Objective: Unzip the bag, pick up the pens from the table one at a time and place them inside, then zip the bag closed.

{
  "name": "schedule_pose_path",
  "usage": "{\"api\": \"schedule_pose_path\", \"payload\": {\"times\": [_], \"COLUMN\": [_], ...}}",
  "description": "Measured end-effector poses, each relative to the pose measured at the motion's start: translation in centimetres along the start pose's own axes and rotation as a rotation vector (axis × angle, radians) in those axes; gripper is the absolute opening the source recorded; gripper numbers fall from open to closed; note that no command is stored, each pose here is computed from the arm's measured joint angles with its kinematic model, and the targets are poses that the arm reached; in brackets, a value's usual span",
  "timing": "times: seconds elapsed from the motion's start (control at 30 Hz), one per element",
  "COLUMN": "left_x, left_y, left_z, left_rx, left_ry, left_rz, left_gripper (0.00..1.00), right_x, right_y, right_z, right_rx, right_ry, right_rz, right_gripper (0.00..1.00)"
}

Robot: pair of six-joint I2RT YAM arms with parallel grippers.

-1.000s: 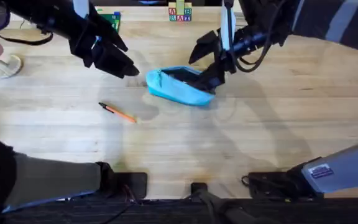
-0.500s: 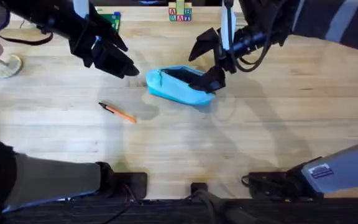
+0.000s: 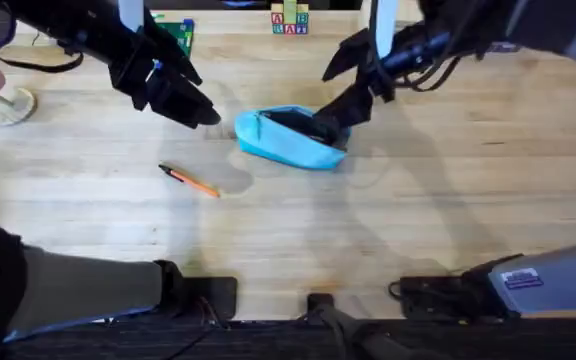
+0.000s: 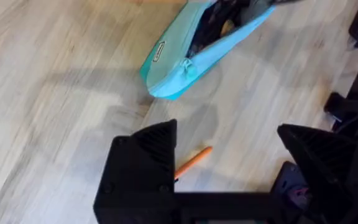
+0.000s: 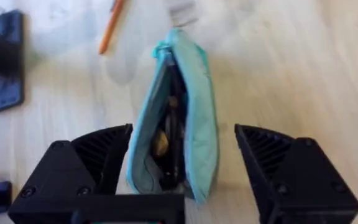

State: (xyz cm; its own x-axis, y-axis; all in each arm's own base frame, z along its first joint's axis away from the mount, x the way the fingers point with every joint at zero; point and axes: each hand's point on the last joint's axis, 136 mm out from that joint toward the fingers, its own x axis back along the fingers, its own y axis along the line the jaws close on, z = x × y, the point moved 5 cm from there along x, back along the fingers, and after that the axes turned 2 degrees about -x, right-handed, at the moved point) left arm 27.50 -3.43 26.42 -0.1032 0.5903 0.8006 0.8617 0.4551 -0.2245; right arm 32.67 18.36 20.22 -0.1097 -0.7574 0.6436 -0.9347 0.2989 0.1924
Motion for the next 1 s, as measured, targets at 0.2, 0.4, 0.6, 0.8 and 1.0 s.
{"api": "schedule_pose_path", "payload": {"times": [0.2,0.4,0.6,0.8,1.0], "left_x": [0.0,0.1,0.1,0.1,0.2], "left_y": [0.3,-0.2,-0.2,0.1,0.3], "left_z": [0.7,1.3,1.3,1.8,2.2], "left_rx": [0.001,0.031,0.166,0.317,0.414], "left_ry": [0.056,0.093,0.099,0.134,0.163], "left_rz": [-0.025,-0.005,-0.015,-0.048,-0.079], "left_gripper": [0.995,0.995,0.995,0.997,0.998], "right_x": [3.6,6.0,8.6,9.1,9.2], "right_y": [0.4,1.0,2.3,2.7,2.7], "right_z": [-1.0,-0.1,0.0,-0.1,0.0], "right_rx": [-0.07,-0.139,-0.158,-0.154,-0.155], "right_ry": [0.047,0.132,0.159,0.157,0.16], "right_rz": [0.181,0.319,0.424,0.44,0.443], "right_gripper": [0.997,0.997,0.998,0.998,0.998]}}
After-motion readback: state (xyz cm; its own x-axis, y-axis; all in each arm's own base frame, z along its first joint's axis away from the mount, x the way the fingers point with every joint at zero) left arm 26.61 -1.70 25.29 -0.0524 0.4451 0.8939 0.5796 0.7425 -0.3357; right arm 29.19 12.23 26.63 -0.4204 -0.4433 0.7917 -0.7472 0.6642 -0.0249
